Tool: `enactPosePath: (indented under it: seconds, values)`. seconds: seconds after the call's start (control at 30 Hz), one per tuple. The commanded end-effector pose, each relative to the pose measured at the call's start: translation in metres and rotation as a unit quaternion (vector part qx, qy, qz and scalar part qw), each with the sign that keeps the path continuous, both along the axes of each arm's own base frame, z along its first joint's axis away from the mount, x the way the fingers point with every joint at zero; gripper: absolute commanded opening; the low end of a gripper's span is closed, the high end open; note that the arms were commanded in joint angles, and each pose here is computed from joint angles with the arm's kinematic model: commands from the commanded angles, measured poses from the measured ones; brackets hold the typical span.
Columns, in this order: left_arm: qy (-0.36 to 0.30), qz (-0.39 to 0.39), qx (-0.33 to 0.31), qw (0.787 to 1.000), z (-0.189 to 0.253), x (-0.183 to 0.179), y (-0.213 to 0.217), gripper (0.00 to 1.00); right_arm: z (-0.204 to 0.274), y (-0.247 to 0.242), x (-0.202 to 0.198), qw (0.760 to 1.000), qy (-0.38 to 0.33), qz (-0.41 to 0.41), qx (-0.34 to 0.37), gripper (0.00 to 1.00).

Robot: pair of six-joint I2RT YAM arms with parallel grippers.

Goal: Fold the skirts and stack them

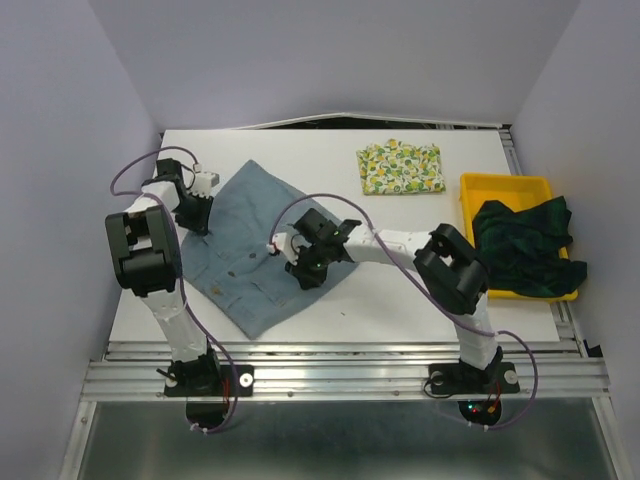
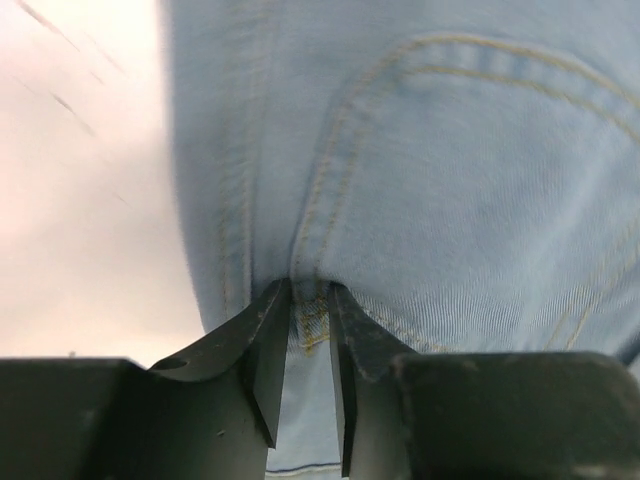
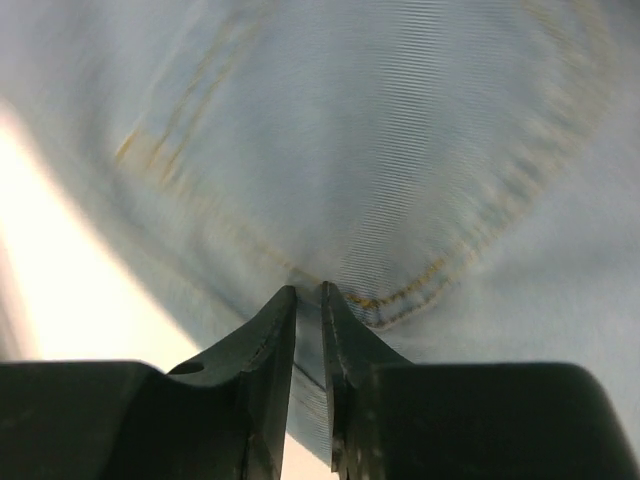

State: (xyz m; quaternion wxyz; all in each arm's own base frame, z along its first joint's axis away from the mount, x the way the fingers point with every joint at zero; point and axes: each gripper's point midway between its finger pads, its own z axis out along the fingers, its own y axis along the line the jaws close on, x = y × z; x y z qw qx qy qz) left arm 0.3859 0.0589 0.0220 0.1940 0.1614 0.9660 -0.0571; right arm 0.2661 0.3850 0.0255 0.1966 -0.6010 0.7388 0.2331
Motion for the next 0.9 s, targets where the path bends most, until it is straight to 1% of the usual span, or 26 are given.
enactPosePath:
  seconds: [0.0, 0.03, 0.07, 0.13, 0.17, 0.23, 0.27, 0.3, 0.37, 0.4, 0.43, 0.47, 0.5, 0.6, 0.63, 0.7, 0.8, 0.87]
  values:
    - [-0.032, 0.025, 0.035, 0.999, -0.001, 0.042, 0.025, 0.35, -0.004, -0.002, -0.128, 0.980, 0.189, 0.061, -0.024, 0.23]
    - [-0.053, 0.027, 0.030, 0.998, 0.015, 0.060, 0.026, 0.40, 0.009, 0.005, -0.129, 0.979, 0.197, 0.051, -0.009, 0.24]
    - [-0.076, 0.031, 0.031, 0.996, 0.032, 0.076, 0.028, 0.42, 0.023, 0.011, -0.123, 0.982, 0.183, 0.045, 0.004, 0.24]
    - [-0.096, 0.027, 0.018, 0.995, 0.051, 0.086, 0.024, 0.48, 0.042, 0.015, -0.094, 0.986, 0.163, 0.015, 0.028, 0.24]
    - [-0.117, 0.023, 0.016, 0.993, 0.070, 0.088, 0.022, 0.52, 0.059, 0.010, -0.057, 0.987, 0.149, -0.026, 0.051, 0.24]
    - [-0.133, 0.012, 0.006, 0.991, 0.087, 0.084, 0.016, 0.54, 0.071, -0.006, -0.010, 0.989, 0.113, -0.077, 0.062, 0.24]
    - [-0.151, 0.001, 0.007, 0.988, 0.106, 0.079, 0.012, 0.54, 0.077, -0.023, 0.027, 0.988, 0.087, -0.107, 0.071, 0.24]
    - [-0.141, -0.001, 0.005, 0.990, 0.102, 0.068, 0.008, 0.54, 0.077, -0.035, 0.046, 0.988, 0.062, -0.127, 0.062, 0.24]
    - [-0.138, -0.004, -0.005, 0.990, 0.106, 0.053, 0.001, 0.53, 0.075, -0.048, 0.070, 0.990, 0.023, -0.130, 0.053, 0.24]
    - [-0.145, -0.003, -0.008, 0.989, 0.116, 0.045, -0.002, 0.52, 0.072, -0.050, 0.076, 0.991, 0.006, -0.128, 0.044, 0.24]
    - [-0.121, -0.002, -0.016, 0.992, 0.104, 0.028, -0.007, 0.52, 0.067, -0.056, 0.083, 0.991, -0.011, -0.133, 0.026, 0.24]
    - [-0.114, -0.003, -0.026, 0.993, 0.102, 0.019, -0.013, 0.51, 0.059, -0.058, 0.084, 0.991, -0.013, -0.130, 0.017, 0.24]
    - [-0.098, -0.003, -0.036, 0.995, 0.096, 0.000, -0.020, 0.51, 0.053, -0.063, 0.085, 0.992, -0.019, -0.127, 0.004, 0.24]
    - [-0.074, -0.007, -0.051, 0.996, 0.084, -0.025, -0.033, 0.51, 0.033, -0.074, 0.081, 0.993, -0.020, -0.116, -0.026, 0.23]
    - [-0.044, -0.010, -0.057, 0.997, 0.067, -0.042, -0.039, 0.51, 0.021, -0.081, 0.075, 0.992, -0.015, -0.115, -0.042, 0.22]
    - [-0.010, -0.015, -0.058, 0.998, 0.044, -0.059, -0.046, 0.48, 0.010, -0.088, 0.068, 0.993, -0.007, -0.108, -0.054, 0.22]
    - [0.026, -0.008, -0.055, 0.998, 0.020, -0.067, -0.048, 0.44, -0.007, -0.098, 0.052, 0.992, 0.011, -0.106, -0.067, 0.21]
    - [0.044, -0.002, -0.058, 0.997, 0.010, -0.065, -0.049, 0.40, -0.019, -0.108, 0.041, 0.990, 0.023, -0.110, -0.082, 0.21]
